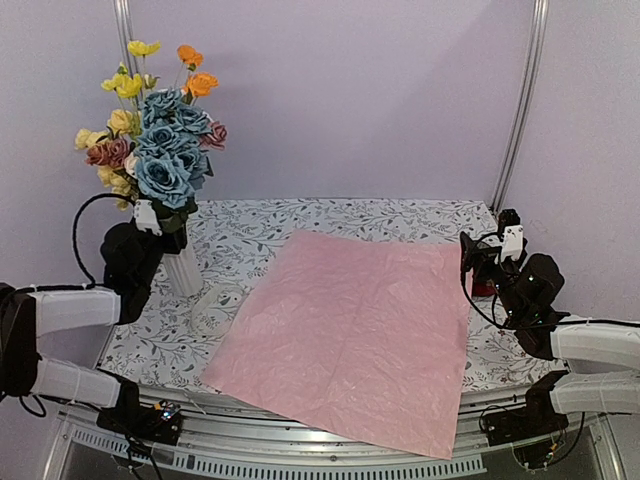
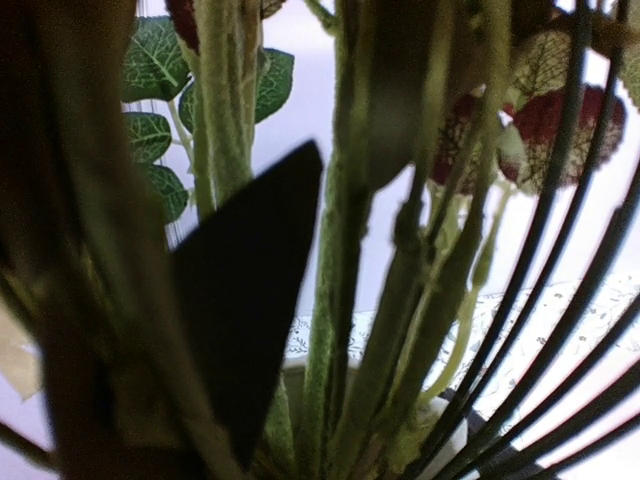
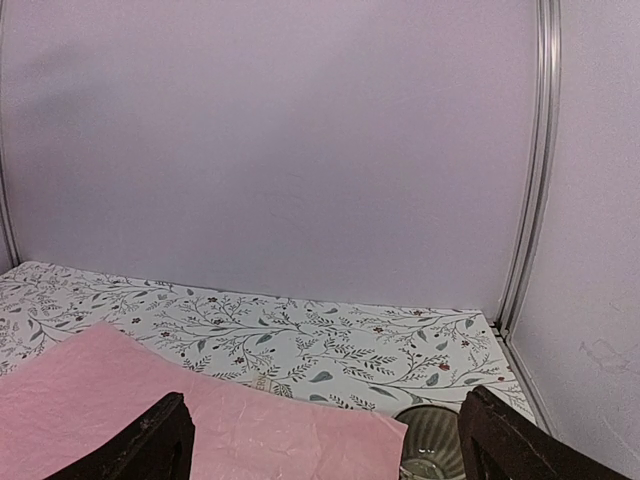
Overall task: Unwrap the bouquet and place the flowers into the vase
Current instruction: Move the vase to the corner of the board.
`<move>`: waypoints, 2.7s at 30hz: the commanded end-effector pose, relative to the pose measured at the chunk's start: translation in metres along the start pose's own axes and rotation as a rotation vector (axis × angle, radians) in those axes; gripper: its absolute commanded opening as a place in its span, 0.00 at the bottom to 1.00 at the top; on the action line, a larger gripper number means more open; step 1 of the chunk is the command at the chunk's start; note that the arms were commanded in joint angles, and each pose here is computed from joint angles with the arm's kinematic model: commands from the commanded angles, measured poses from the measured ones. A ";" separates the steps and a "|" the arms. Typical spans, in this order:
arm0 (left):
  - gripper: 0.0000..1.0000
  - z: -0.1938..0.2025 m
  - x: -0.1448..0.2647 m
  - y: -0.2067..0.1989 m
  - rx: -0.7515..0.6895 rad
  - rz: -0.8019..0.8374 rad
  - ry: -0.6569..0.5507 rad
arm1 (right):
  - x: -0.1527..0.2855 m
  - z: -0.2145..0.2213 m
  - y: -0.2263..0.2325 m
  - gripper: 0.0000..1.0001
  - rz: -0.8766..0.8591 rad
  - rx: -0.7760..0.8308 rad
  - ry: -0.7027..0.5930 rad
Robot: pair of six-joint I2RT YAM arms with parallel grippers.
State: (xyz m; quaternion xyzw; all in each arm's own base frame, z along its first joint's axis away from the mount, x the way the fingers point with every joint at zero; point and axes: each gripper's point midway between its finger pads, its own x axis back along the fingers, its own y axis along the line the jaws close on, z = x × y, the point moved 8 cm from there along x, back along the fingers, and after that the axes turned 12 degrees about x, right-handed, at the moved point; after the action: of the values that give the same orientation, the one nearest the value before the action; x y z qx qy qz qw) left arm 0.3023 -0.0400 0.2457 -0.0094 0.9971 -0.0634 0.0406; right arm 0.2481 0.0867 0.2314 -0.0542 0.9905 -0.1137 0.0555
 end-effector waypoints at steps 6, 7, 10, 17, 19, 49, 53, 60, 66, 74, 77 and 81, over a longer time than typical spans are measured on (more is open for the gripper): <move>0.54 -0.066 -0.039 -0.017 0.103 0.083 -0.372 | 0.001 0.003 -0.001 0.94 0.000 -0.001 0.005; 0.53 -0.065 -0.043 -0.018 0.106 0.087 -0.374 | 0.001 0.003 -0.001 0.94 0.002 0.000 0.006; 0.53 -0.066 -0.056 -0.022 0.121 0.104 -0.390 | 0.001 0.003 -0.001 0.94 0.002 0.003 0.006; 0.53 -0.066 -0.078 -0.031 0.172 0.152 -0.391 | 0.001 0.003 0.000 0.94 -0.005 0.006 0.002; 0.53 -0.063 -0.082 -0.032 0.172 0.155 -0.390 | 0.001 0.002 0.000 0.94 -0.010 0.003 -0.006; 0.80 -0.010 -0.096 -0.046 0.078 0.168 -0.269 | 0.003 0.002 0.000 0.94 -0.014 0.003 -0.015; 0.83 -0.010 -0.098 -0.046 0.083 0.167 -0.262 | 0.003 0.002 0.000 0.94 -0.013 0.002 -0.017; 0.88 -0.010 -0.099 -0.047 0.081 0.165 -0.245 | 0.003 0.002 0.000 0.94 -0.012 0.001 -0.020; 0.98 -0.005 -0.094 -0.047 0.079 0.168 -0.220 | 0.004 0.001 0.000 0.94 -0.013 0.000 -0.022; 0.98 0.009 -0.075 -0.044 0.094 0.164 -0.183 | 0.004 0.001 0.000 0.94 -0.013 -0.002 -0.025; 0.98 0.013 -0.069 -0.043 0.100 0.166 -0.171 | 0.004 0.000 -0.001 0.94 -0.015 -0.004 -0.028; 0.98 0.019 -0.060 -0.042 0.107 0.167 -0.151 | 0.005 0.000 -0.001 0.94 -0.016 -0.005 -0.028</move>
State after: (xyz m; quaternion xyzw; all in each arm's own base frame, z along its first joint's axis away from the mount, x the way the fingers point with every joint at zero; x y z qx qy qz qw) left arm 0.3769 -0.0803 0.2307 0.0665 0.9870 -0.1000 0.1065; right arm 0.2466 0.0882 0.2286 -0.0653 0.9895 -0.1162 0.0564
